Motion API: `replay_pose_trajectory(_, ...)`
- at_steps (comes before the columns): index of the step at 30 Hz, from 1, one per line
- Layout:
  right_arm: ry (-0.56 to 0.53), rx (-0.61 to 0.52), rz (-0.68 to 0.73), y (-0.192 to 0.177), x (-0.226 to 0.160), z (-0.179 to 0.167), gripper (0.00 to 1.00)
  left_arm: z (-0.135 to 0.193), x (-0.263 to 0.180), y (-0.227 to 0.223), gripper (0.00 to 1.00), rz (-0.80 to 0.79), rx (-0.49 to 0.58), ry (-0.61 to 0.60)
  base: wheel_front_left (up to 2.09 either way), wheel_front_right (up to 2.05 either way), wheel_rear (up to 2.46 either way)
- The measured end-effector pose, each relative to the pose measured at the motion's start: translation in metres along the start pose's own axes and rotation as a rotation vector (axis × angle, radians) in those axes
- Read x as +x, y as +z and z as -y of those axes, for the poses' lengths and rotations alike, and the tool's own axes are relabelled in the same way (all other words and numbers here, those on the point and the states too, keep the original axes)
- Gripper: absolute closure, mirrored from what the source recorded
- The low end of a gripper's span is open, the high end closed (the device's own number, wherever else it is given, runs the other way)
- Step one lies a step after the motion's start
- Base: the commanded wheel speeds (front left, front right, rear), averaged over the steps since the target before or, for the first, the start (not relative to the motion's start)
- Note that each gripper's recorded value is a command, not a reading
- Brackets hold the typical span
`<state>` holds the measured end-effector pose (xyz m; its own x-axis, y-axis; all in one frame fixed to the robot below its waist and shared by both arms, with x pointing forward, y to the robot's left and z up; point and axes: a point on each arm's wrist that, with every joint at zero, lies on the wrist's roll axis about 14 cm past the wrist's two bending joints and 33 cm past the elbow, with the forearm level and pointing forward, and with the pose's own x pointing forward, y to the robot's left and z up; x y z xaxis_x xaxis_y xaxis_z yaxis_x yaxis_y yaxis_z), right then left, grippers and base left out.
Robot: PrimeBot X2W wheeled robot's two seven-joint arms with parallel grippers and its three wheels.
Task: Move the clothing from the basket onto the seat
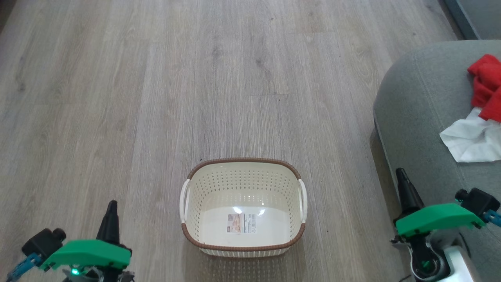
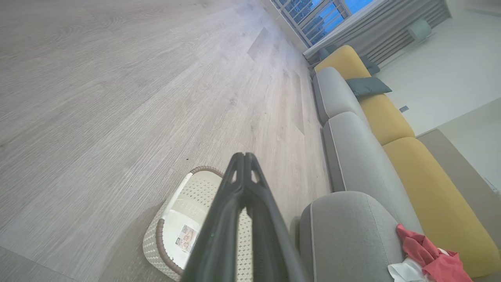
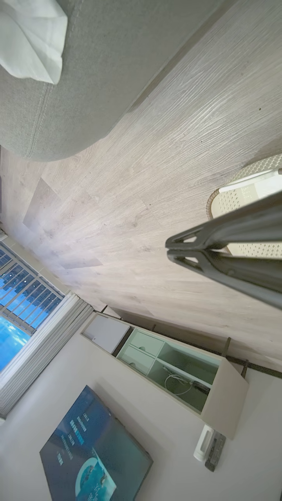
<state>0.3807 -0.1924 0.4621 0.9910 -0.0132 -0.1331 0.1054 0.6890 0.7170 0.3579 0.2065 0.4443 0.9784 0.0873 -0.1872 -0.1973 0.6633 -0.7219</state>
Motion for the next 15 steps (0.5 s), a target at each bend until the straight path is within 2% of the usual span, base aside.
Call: replay_pose_trajectory(15, -0.005, 0.17, 0.013, 0.0072, 0.0005, 0.0003, 1.0, 0.0044, 0.0008, -0.0005, 1.0, -0.017, -0.168, -0.012, 0.0, 0.0, 0.0)
